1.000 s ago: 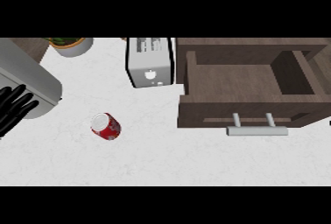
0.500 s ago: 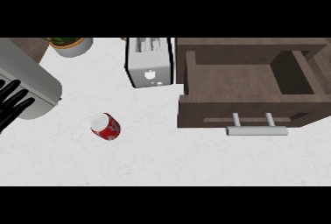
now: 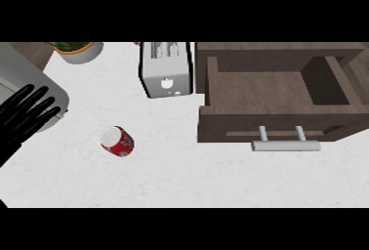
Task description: Pick up the can, place it into the drawer and close the drawer
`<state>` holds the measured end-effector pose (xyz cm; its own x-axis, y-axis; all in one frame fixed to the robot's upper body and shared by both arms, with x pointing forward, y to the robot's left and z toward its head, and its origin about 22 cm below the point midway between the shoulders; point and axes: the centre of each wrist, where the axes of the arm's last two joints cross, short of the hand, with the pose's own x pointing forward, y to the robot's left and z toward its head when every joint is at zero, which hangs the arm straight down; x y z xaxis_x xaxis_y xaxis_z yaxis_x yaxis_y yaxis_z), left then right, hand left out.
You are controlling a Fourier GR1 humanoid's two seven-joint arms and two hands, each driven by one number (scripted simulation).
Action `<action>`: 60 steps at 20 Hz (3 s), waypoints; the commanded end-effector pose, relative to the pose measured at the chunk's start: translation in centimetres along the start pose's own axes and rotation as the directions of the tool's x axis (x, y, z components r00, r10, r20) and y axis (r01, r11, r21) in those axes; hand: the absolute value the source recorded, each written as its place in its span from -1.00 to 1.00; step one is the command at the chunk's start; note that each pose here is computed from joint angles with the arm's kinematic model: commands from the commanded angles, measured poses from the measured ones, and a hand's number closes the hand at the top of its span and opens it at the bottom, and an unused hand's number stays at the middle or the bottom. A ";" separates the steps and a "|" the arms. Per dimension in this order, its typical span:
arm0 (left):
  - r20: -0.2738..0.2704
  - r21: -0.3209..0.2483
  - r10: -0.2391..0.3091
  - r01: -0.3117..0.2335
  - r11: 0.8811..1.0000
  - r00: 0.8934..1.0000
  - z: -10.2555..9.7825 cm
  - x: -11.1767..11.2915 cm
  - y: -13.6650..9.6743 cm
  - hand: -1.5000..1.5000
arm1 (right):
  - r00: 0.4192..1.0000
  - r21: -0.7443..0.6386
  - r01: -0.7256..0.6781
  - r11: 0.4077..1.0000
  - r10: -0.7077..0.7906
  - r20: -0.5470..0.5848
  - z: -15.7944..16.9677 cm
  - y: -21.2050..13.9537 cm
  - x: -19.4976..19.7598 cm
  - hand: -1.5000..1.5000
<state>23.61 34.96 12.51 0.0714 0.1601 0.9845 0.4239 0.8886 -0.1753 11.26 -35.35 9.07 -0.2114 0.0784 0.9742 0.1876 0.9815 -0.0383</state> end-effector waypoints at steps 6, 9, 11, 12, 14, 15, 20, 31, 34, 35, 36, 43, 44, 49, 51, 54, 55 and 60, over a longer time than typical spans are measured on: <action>-0.042 0.009 0.006 -0.006 1.000 0.999 -4.0 -3.4 -0.9 -1.00 | 1.000 0.015 0.001 1.000 -0.001 -0.007 0.3 -1.6 1.2 -1.00; -0.051 0.026 0.004 -0.002 1.000 0.999 -4.2 -4.9 -2.1 -1.00 | 1.000 -0.001 -0.006 1.000 0.006 -0.014 1.5 -2.1 0.6 -1.00; -0.048 0.022 -0.003 0.004 1.000 0.999 -3.8 -5.8 -1.7 -1.00 | 1.000 0.013 -0.009 1.000 0.009 -0.015 2.2 -2.5 2.1 -1.00; -0.067 0.037 -0.007 0.009 0.999 0.998 -2.8 -6.1 -2.9 -1.00 | 1.000 -0.001 -0.005 1.000 0.005 -0.016 2.0 -1.8 0.4 -1.00; -0.065 0.032 -0.023 0.025 0.999 0.998 -5.0 -6.2 -3.4 -1.00 | 1.000 0.004 0.005 1.000 -0.005 -0.020 0.8 -1.2 1.7 -1.00; -0.065 0.022 -0.013 0.014 1.000 0.998 -3.8 -9.1 -0.9 -1.00 | 1.000 -0.014 0.000 1.000 -0.001 -0.008 2.1 -2.5 0.0 -1.00; -0.086 0.074 -0.040 0.046 0.996 0.995 -5.2 -10.5 -1.1 -1.00 | 1.000 0.013 -0.014 1.000 0.014 -0.003 1.3 -2.7 0.9 -1.00; -0.097 0.163 -0.062 0.078 0.984 0.993 -2.9 -17.5 2.0 -1.00 | 1.000 0.018 -0.007 1.000 0.007 0.002 3.0 -1.8 2.2 -1.00; -0.112 0.170 -0.050 0.068 0.983 0.993 -4.0 -17.1 2.2 -1.00 | 1.000 0.002 0.001 1.000 -0.001 -0.006 1.7 -3.0 1.9 -1.00; -0.097 0.177 -0.064 0.080 0.981 0.993 -3.8 -18.7 3.7 -1.00 | 1.000 0.007 -0.001 1.000 0.001 0.001 1.6 -2.1 1.2 -1.00; -0.121 0.189 -0.059 0.081 0.979 0.991 -6.1 -18.2 3.5 -1.00 | 1.000 0.003 0.011 1.000 -0.011 0.015 1.9 -3.5 2.5 -1.00; -0.138 0.185 -0.037 0.062 0.981 0.990 -4.7 -21.4 3.8 -1.00 | 1.000 0.006 -0.019 1.000 0.019 0.001 3.8 -1.9 3.8 -1.00; -0.133 0.191 -0.037 0.062 0.980 0.990 -4.6 -21.4 5.2 -1.00 | 1.000 0.013 -0.011 1.000 0.011 -0.004 2.3 -1.9 3.5 -1.00; -0.156 0.182 -0.001 0.030 0.983 0.988 -3.7 -23.7 4.4 -1.00 | 1.000 -0.001 -0.005 1.000 0.005 0.013 3.0 -5.6 1.8 -1.00; -0.152 0.175 0.011 0.016 0.984 0.988 -5.0 -22.5 5.5 -1.00 | 1.000 0.003 -0.014 1.000 0.014 0.007 3.4 -3.5 2.9 -1.00; -0.166 0.161 0.025 0.002 0.987 0.986 -6.3 -24.3 3.2 -1.00 | 1.000 0.021 0.010 1.000 -0.010 -0.001 3.4 -4.3 1.4 -1.00; -0.172 0.163 0.039 -0.010 0.987 0.984 -5.6 -24.1 3.8 -1.00 | 1.000 0.009 -0.001 1.000 0.001 -0.017 2.1 -3.1 3.2 -1.00; -0.134 0.181 0.082 -0.057 0.982 0.988 -7.3 -24.1 3.3 -1.00 | 1.000 0.009 0.006 1.000 -0.006 -0.014 3.1 -4.0 2.7 -1.00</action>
<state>28.88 32.25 -11.78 0.2276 0.1355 0.9643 0.2584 0.9464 -0.1940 6.75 -38.11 10.92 -0.2041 0.0738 0.9762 0.1733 0.9841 -0.0382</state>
